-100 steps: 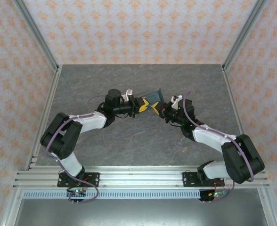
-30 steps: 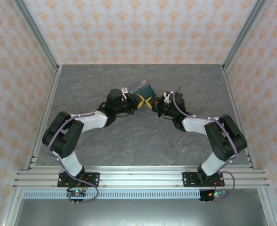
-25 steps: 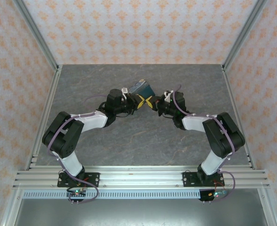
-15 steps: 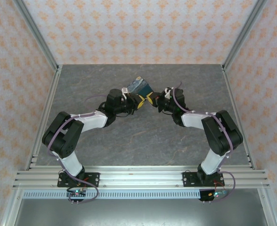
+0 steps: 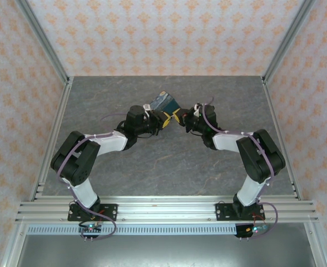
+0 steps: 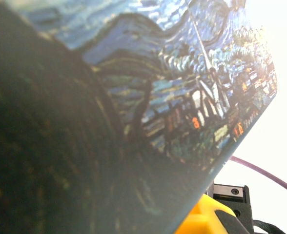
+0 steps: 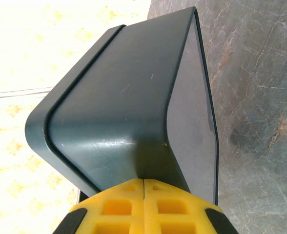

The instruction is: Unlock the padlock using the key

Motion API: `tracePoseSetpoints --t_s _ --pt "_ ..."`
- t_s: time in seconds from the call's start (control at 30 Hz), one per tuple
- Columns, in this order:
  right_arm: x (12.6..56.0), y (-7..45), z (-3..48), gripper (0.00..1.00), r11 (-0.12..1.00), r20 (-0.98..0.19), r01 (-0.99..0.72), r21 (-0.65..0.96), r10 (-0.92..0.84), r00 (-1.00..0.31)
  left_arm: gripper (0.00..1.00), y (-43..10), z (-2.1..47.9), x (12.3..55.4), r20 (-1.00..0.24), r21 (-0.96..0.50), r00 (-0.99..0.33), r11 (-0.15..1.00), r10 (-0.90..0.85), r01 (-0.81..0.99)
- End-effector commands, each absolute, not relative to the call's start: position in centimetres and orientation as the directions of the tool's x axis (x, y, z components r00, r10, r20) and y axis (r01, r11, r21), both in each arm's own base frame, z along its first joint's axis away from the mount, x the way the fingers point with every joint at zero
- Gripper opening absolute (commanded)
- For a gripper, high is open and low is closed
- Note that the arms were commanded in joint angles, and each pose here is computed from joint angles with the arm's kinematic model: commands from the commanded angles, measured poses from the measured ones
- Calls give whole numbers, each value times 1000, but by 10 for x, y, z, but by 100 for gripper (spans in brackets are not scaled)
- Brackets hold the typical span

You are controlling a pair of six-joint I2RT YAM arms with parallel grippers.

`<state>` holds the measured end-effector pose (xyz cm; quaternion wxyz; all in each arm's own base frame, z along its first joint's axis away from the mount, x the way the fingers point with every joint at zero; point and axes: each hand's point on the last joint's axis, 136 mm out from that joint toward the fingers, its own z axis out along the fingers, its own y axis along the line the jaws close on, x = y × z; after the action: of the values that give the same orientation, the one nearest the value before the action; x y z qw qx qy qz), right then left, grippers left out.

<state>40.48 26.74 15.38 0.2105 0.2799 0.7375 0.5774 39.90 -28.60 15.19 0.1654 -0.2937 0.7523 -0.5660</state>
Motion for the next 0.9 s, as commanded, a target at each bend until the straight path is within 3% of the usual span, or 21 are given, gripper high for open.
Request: tracePoseSetpoints --t_s 0.0,0.87 --pt "379 302 191 0 112 -21 52 992 568 -823 0 -340 196 358 52 -990 -911 102 -410 -102" --pt "361 290 174 0 54 73 133 990 610 -789 0 -331 192 372 64 -990 -870 77 -490 -117"
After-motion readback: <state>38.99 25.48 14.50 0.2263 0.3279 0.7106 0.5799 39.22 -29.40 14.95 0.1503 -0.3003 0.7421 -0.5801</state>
